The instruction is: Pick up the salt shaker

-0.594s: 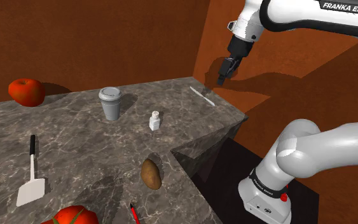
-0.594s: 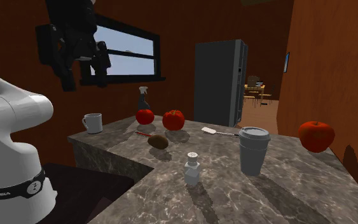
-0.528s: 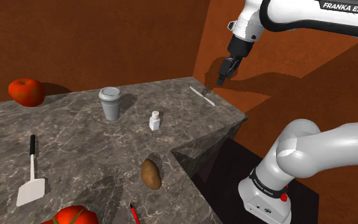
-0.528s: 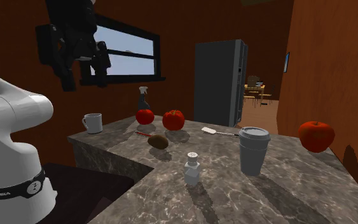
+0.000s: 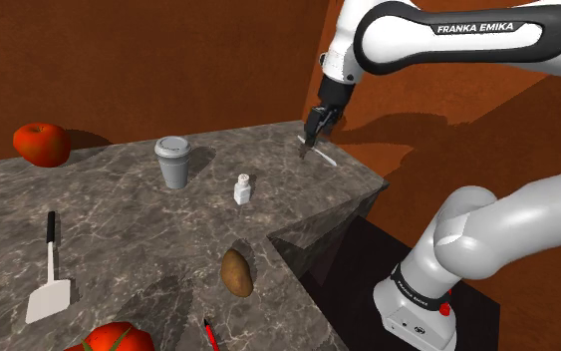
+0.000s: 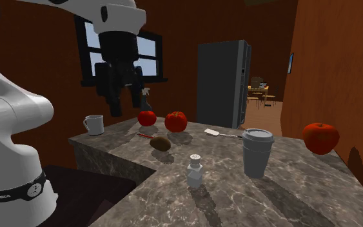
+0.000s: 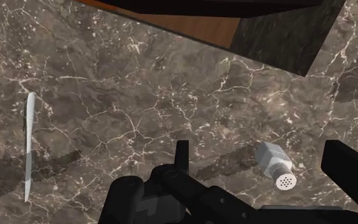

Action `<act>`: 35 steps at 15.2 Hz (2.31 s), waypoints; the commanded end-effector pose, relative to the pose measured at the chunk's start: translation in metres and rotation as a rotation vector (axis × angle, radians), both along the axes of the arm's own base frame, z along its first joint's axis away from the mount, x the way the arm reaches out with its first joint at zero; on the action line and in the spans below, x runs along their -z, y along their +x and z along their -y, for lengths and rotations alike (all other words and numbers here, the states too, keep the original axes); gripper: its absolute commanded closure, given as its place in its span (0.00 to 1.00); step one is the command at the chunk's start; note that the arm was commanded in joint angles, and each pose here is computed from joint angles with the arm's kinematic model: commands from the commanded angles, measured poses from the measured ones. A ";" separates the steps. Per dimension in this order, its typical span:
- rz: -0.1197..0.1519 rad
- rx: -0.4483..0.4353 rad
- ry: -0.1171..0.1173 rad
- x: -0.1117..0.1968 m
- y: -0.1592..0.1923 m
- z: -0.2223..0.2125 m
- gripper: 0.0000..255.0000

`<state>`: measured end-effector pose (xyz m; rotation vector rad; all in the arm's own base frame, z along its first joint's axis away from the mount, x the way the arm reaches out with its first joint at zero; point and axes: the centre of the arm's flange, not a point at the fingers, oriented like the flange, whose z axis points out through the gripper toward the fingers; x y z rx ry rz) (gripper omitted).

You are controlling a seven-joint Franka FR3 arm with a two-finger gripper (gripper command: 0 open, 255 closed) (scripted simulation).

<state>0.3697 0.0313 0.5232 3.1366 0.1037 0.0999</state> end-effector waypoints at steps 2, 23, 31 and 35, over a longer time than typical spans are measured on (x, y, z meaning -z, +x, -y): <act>-0.011 0.013 0.001 0.023 0.027 -0.025 0.00; -0.063 0.065 0.004 0.167 0.141 -0.114 0.00; -0.063 0.065 0.004 0.167 0.141 -0.115 1.00; -0.063 0.065 0.004 0.167 0.141 -0.114 1.00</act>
